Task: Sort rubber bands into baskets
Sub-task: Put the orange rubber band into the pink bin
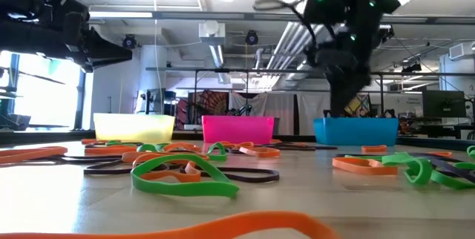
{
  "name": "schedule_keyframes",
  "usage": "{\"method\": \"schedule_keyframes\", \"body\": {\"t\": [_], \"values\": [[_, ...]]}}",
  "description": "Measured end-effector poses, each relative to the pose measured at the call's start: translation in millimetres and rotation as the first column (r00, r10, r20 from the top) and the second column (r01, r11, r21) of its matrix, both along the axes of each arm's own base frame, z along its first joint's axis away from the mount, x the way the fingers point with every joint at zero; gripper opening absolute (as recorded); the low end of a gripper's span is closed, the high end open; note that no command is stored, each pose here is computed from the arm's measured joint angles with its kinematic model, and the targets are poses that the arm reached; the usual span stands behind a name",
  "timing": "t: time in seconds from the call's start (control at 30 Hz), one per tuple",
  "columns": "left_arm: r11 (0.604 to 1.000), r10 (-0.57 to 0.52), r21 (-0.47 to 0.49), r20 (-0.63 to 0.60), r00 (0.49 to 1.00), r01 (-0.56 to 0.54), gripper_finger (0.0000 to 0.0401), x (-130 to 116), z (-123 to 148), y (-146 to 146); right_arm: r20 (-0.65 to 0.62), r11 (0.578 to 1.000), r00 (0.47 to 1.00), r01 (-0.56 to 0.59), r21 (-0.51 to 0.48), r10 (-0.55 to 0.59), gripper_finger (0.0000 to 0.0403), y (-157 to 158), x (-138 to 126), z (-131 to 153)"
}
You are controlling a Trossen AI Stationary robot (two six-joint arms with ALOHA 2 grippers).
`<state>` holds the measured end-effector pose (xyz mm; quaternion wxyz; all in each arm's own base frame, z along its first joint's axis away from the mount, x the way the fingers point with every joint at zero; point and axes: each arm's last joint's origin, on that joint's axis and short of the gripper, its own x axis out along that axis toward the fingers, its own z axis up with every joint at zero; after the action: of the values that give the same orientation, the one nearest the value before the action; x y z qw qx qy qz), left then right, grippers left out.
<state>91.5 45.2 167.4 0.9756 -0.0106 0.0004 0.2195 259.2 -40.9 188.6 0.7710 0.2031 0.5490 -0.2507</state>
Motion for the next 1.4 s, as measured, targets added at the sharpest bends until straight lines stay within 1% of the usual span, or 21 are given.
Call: {"method": "schedule_keyframes", "body": {"t": [0.1, 0.2, 0.27, 0.33, 0.47, 0.57, 0.73, 0.8, 0.93, 1.13, 1.23, 1.3, 1.4], "values": [[0.999, 0.010, -0.054, 0.072, 0.997, -0.006, 0.0085, -0.2, 4.1, 0.2, -0.041, 0.995, 0.994, 0.099, 0.024, -0.098, 0.0047, 0.0, -9.9, -14.6], [0.993, -0.002, -0.116, 0.137, 0.991, 0.018, 0.0085, 0.0, 7.3, -0.5, -0.075, 0.978, 0.975, 0.210, 0.013, -0.208, 0.0072, -2.2, -19.9, -26.8], [0.992, 0.006, -0.122, 0.142, 0.990, 0.011, 0.0085, -0.1, 7.4, -0.3, -0.082, 0.958, 0.955, 0.288, 0.011, -0.286, 0.0085, -4.7, -25.4, -33.4], [0.994, 0.019, -0.105, 0.132, 0.991, -0.005, 0.0085, -0.3, 7.3, 0.1, -0.086, 0.935, 0.932, 0.355, 0.019, -0.353, 0.0093, -6.5, -30.2, -39.3], [0.992, 0.040, -0.124, 0.137, 0.990, -0.023, 0.0083, -0.5, 7.0, 0.6, -0.088, 0.902, 0.900, 0.431, 0.025, -0.428, 0.0098, -9.7, -38.4, -50.0], [0.991, 0.042, -0.130, 0.139, 0.989, -0.024, 0.0069, -0.6, 6.9, 0.6, -0.064, 0.898, 0.898, 0.439, 0.030, -0.436, 0.0098, -10.9, -40.4, -54.8], [0.993, 0.041, -0.116, 0.132, 0.990, -0.026, 0.0015, -0.6, 6.8, 0.6, -0.050, 0.901, 0.900, 0.434, 0.024, -0.432, 0.0093, -11.2, -40.2, -55.9], [0.993, 0.041, -0.116, 0.132, 0.990, -0.026, 0.0005, -0.5, 6.8, 0.6, -0.048, 0.903, 0.903, 0.429, 0.020, -0.427, 0.0083, -11.3, -39.9, -55.9], [0.993, 0.023, -0.115, 0.131, 0.991, -0.008, 0.0002, -0.3, 6.8, 0.2, -0.051, 0.919, 0.918, 0.395, 0.008, -0.394, 0.0065, -11.6, -39.0, -54.5], [0.992, -0.009, -0.120, 0.133, 0.991, 0.025, 0.0000, 0.1, 6.7, -0.7, -0.062, 0.928, 0.926, 0.371, -0.019, -0.372, 0.0060, -13.7, -32.8, -43.4], [0.988, -0.092, -0.109, 0.128, 0.988, 0.106, 0.0000, 1.0, 6.7, -2.9, -0.045, 0.928, 0.927, 0.371, -0.012, -0.371, 0.0060, -14.2, -29.6, -40.3], [0.982, -0.143, -0.109, 0.127, 0.982, 0.157, 0.0000, 1.5, 6.7, -4.3, -0.035, 0.921, 0.920, 0.390, -0.004, -0.390, 0.0060, -14.3, -28.8, -39.9], [0.975, -0.165, -0.125, 0.130, 0.978, 0.181, 0.0001, 1.7, 6.3, -5.0, -0.031, 0.906, 0.906, 0.423, 0.007, -0.422, 0.0060, -14.2, -29.0, -40.0]]}}
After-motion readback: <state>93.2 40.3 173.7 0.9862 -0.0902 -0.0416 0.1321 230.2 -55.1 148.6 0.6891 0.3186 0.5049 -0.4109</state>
